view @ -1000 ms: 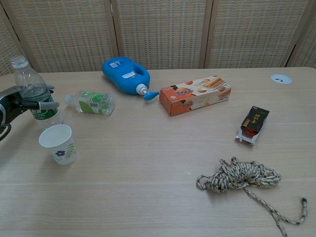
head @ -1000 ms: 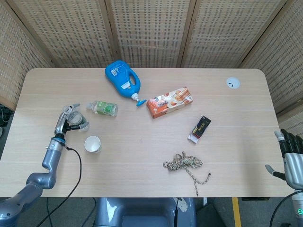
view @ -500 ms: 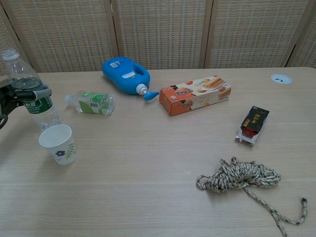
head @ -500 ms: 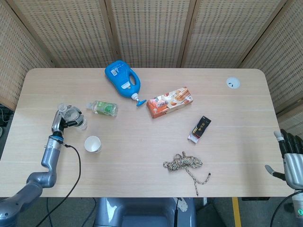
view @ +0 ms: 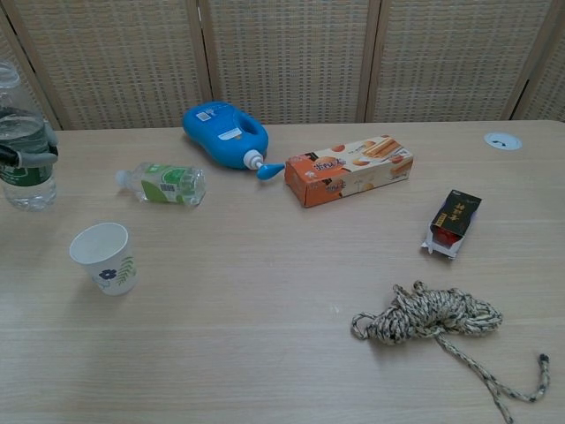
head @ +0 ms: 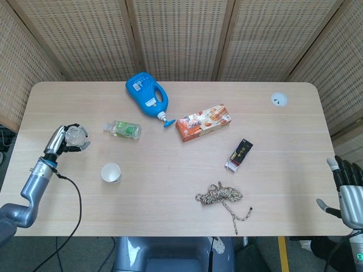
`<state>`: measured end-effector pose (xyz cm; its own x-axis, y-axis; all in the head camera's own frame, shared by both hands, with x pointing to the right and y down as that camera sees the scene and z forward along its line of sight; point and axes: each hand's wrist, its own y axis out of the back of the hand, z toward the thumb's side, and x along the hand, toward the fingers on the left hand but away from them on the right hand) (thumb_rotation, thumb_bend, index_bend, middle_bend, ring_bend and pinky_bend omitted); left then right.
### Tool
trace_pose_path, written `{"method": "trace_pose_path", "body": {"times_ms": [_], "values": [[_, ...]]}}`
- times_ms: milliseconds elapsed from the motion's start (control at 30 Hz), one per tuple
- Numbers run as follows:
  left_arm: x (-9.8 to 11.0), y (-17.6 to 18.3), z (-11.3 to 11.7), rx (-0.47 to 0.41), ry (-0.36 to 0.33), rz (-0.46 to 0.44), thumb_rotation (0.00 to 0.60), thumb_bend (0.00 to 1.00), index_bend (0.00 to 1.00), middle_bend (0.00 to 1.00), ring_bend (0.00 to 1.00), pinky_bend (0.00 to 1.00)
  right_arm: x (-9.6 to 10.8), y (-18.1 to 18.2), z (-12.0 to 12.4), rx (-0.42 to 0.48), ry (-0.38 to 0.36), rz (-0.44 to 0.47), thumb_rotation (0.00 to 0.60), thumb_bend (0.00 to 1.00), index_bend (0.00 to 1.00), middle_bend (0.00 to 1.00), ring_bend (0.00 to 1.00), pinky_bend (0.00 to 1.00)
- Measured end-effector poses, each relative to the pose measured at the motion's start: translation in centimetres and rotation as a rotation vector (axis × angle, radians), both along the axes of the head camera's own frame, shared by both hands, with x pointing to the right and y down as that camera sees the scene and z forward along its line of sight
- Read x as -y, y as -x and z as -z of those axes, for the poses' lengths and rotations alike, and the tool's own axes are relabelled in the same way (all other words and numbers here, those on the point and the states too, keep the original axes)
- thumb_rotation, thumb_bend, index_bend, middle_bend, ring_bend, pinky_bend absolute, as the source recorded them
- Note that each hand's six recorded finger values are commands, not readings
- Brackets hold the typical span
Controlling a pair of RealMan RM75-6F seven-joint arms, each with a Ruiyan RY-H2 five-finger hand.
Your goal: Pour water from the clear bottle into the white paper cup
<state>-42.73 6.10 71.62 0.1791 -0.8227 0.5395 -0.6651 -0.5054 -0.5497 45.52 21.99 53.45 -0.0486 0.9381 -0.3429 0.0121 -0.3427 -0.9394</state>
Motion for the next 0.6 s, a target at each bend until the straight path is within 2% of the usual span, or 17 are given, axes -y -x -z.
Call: {"method": "trace_pose_path", "body": {"times_ms": [233,300,600], "values": [[-2.4,3.6,1.8,0.206,0.042,-0.171,0.600,0.47,0.68,0.58,0.33,0.39,-0.3,0.4,0.4,-0.003,-0.014,0.014,0.600,0.00,0.00,0.00,0.00,0.00],[-3.0,4.1,2.0,0.241,0.059,-0.203,0.600,0.47,0.68,0.58,0.33,0.39,-0.4,0.5,0.5,-0.006,-0.017,0.016,0.600,0.00,0.00,0.00,0.00,0.00],[-5.4,4.9,0.9,0.379,0.124,-0.342,0.600,0.47,0.68,0.54,0.33,0.39,-0.5,0.7,0.4,-0.017,-0.016,0.016,0.600,0.00,0.00,0.00,0.00,0.00]]}}
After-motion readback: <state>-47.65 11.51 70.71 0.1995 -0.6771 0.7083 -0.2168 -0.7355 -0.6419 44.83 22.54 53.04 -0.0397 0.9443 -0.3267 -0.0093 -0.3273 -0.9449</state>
